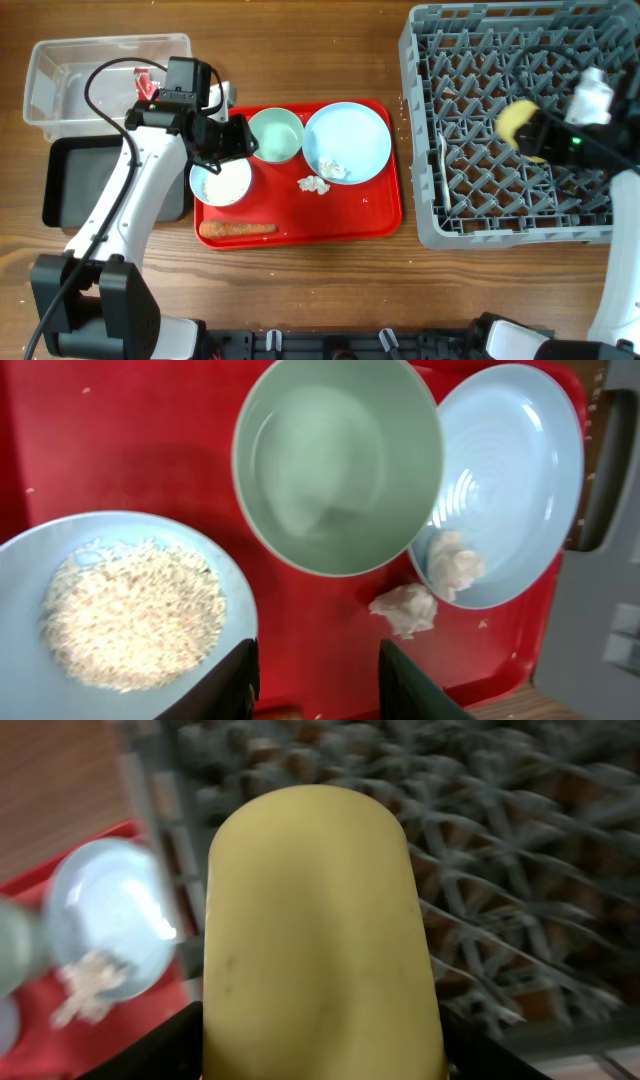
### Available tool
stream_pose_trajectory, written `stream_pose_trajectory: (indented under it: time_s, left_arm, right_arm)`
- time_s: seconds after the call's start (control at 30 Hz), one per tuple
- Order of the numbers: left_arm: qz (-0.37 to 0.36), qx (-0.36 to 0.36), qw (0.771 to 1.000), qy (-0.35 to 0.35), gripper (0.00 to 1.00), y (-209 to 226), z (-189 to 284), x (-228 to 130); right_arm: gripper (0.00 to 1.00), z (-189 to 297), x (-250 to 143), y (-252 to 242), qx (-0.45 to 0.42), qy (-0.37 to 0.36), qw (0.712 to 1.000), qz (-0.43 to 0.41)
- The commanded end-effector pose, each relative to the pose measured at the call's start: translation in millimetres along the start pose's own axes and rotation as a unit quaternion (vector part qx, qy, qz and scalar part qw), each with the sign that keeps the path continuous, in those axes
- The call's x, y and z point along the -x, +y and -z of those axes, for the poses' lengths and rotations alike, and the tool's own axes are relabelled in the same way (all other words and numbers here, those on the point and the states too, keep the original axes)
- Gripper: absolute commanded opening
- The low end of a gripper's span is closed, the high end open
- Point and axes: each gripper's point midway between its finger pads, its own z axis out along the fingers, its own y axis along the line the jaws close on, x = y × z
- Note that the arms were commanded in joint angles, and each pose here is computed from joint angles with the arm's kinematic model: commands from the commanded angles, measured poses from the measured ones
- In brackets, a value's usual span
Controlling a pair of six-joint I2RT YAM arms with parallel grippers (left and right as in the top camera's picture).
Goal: Sort waste into correct bins and load items into the dishwasher rack
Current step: 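Carry the yellow cup right and place it in the dish rack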
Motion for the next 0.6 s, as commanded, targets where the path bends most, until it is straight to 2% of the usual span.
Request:
stream_pose_trajectory:
  time_s: [0.0,0.1,0.33,0.57]
  left_arm:
    - [-0.013,0.028,0.999,-0.016,0.38,8,7,4]
    - [-0.013,0.028,0.999,-0.016,0.38,8,7,4]
    - [-0.013,0.028,0.999,-0.016,0.38,8,7,4]
    - [-0.013,0.028,0.999,-0.016,0.38,8,7,4]
  right_arm:
    - [0.24,3,-1,-58,-0.101,0.01,0.991,-0.083]
    - [0.24,-8,-9,-97,-0.149,0.04,0.977,-0.145]
    - [0.24,-27,-10,-143,-0.169,0.052,0.958,-0.225]
    - [0.25,-45,-6,-158,-0.164,0.055,0.954,-0.244]
